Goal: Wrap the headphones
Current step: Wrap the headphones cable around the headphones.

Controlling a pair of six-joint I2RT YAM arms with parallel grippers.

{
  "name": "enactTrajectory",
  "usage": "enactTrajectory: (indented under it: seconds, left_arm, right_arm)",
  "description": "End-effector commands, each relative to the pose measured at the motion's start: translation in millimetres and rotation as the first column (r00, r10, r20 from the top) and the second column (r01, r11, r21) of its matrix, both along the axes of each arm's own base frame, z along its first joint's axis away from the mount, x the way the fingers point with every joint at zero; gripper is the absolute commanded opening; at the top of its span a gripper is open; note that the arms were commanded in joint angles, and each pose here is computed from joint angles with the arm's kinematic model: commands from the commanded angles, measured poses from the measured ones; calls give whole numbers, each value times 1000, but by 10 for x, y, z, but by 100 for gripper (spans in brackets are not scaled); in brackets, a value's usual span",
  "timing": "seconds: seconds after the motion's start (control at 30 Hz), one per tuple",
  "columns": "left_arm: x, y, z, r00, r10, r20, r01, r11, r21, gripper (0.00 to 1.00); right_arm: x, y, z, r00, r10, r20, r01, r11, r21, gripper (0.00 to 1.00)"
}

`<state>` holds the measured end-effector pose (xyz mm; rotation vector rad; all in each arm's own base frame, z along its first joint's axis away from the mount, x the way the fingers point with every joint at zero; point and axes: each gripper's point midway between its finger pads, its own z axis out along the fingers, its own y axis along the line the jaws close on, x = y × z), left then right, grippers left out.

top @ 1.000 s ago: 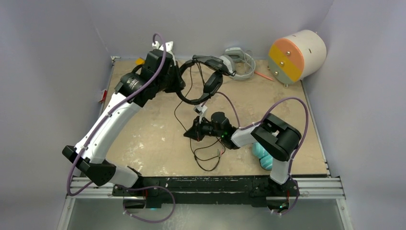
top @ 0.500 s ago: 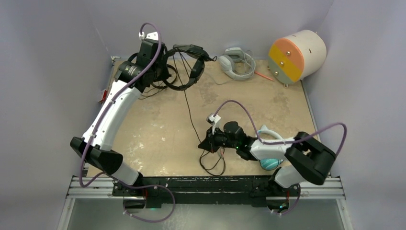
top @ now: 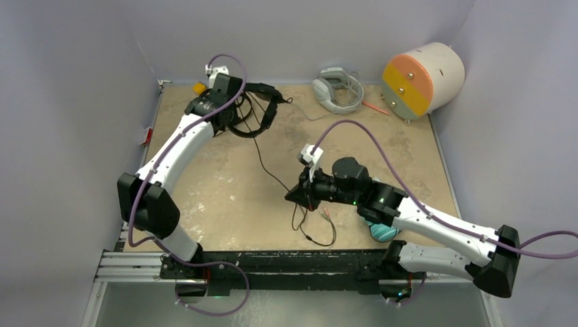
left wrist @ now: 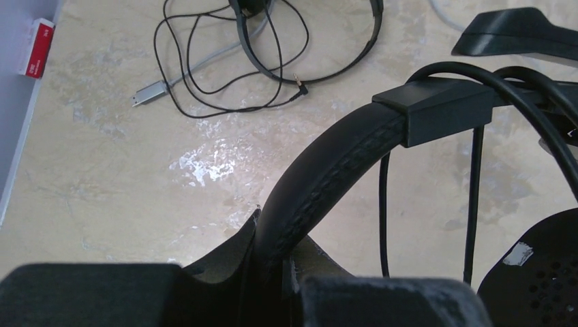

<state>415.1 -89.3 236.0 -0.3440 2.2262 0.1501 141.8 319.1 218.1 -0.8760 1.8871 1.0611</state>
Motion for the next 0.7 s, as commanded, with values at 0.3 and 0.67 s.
enactTrajectory:
  seconds: [0.3, 0.67]
  left_arm:
    - [-302, -96, -288, 944, -329, 35, 308, 914, 264, 0]
    - [-887, -392, -643, 816, -567, -111, 572, 764, 299, 0]
  right_arm:
    - [570, -157, 1149, 989, -45, 142, 57, 995, -80, 0]
    - [1294, -151, 1301, 987, -97, 126, 115, 984, -138, 0]
